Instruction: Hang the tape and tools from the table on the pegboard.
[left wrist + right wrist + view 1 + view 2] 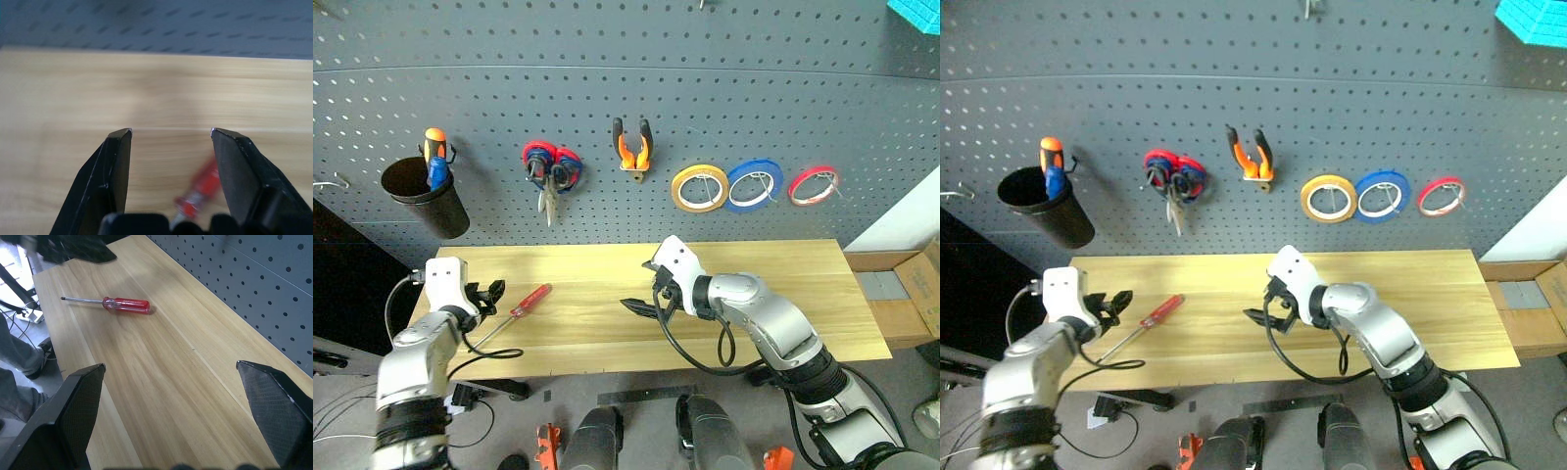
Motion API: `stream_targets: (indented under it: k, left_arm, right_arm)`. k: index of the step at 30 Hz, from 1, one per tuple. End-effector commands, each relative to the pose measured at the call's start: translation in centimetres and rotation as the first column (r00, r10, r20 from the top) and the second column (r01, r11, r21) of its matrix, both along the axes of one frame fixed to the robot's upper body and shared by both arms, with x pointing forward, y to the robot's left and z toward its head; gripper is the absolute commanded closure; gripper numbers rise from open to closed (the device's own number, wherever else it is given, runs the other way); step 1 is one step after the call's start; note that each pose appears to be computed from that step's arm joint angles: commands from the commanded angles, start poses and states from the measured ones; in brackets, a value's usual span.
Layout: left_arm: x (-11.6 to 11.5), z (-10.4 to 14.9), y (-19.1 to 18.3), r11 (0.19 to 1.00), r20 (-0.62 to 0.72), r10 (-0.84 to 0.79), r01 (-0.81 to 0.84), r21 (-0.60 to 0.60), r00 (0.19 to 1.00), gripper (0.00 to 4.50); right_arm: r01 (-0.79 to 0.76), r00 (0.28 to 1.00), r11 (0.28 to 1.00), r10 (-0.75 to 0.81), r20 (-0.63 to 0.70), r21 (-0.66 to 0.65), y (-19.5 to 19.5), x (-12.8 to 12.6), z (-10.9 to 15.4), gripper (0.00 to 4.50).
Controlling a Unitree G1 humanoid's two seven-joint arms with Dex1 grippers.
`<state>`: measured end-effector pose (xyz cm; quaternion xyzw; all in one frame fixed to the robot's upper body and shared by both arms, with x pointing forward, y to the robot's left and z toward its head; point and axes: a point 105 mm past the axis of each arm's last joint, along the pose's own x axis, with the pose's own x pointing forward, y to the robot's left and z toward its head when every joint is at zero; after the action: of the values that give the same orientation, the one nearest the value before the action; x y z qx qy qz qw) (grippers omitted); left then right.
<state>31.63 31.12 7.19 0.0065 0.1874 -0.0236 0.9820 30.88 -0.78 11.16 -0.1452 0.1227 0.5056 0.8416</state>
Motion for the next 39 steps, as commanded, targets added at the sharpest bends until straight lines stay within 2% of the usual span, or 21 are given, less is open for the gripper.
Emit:
stream_targets:
  k: [1,6,8,10,12,13,17,21,25,30,34,37,39]
  left_arm:
    - [0.1,0.5,-0.9,0.996,-0.024,-0.078,0.079,0.037,0.997,1.76]
    - [1.8,0.9,-0.6,0.988,-0.028,-0.103,0.106,0.109,0.994,1.76]
    - [2.7,1.2,-0.8,0.977,-0.055,-0.155,0.162,0.14,0.986,1.39]
    - [3.5,1.0,-0.1,0.953,-0.108,-0.161,0.183,0.243,0.981,0.89]
    - [3.5,0.0,-0.5,0.921,-0.181,-0.235,0.278,0.273,0.955,0.18]
    - [3.5,-0.2,-0.9,0.905,-0.202,-0.276,0.325,0.275,0.94,0.04]
    - [3.4,-0.7,-1.7,0.87,-0.251,-0.363,0.423,0.254,0.897,0.04]
    - [2.8,-2.4,-1.9,0.812,-0.349,-0.418,0.517,0.27,0.839,0.04]
    - [3.8,-3.4,-1.2,0.804,-0.388,-0.346,0.483,0.345,0.854,0.04]
    - [3.6,-5.3,-1.2,0.792,-0.462,-0.321,0.502,0.348,0.827,0.04]
    - [2.8,-7.1,-2.1,0.788,-0.519,-0.342,0.54,0.296,0.783,0.04]
    - [2.2,-8.1,-2.2,0.791,-0.55,-0.336,0.546,0.276,0.764,0.6]
    - [2.0,-8.5,-1.8,0.795,-0.563,-0.309,0.533,0.289,0.767,1.29]
  right_arm:
    - [-0.02,0.999,1.0,0.019,0.036,0.02,0.2,-0.4,1.0,0.0]
    - [-0.016,0.999,1.0,0.015,0.035,0.018,0.2,-0.2,1.0,0.0]
    - [-0.011,0.999,1.0,0.011,0.034,0.014,0.0,-0.2,1.0,0.0]
    - [-0.004,0.999,1.0,0.004,0.033,0.011,-0.2,-0.1,0.9,0.0]
    - [0.005,0.999,1.0,-0.006,0.035,0.008,-0.4,0.0,0.9,0.0]
    - [0.011,0.999,1.0,-0.011,0.035,0.009,-0.5,0.1,0.9,0.0]
    - [0.018,0.999,1.0,-0.018,0.033,0.009,-0.6,0.1,1.0,0.0]
    - [0.027,0.999,1.0,-0.027,0.03,0.003,-0.9,0.1,0.8,0.0]
    - [0.036,0.999,0.999,-0.036,0.029,0.003,-1.1,0.1,0.9,0.0]
    - [0.049,0.998,0.999,-0.048,0.029,-0.004,-1.4,0.1,0.9,0.0]
    - [0.058,0.998,0.998,-0.058,0.032,-0.005,-1.6,0.4,1.1,0.0]
    - [0.074,0.997,0.997,-0.073,0.039,-0.005,-1.8,0.7,1.2,0.0]
    - [0.083,0.996,0.997,-0.082,0.039,-0.007,-2.0,0.8,1.2,0.0]
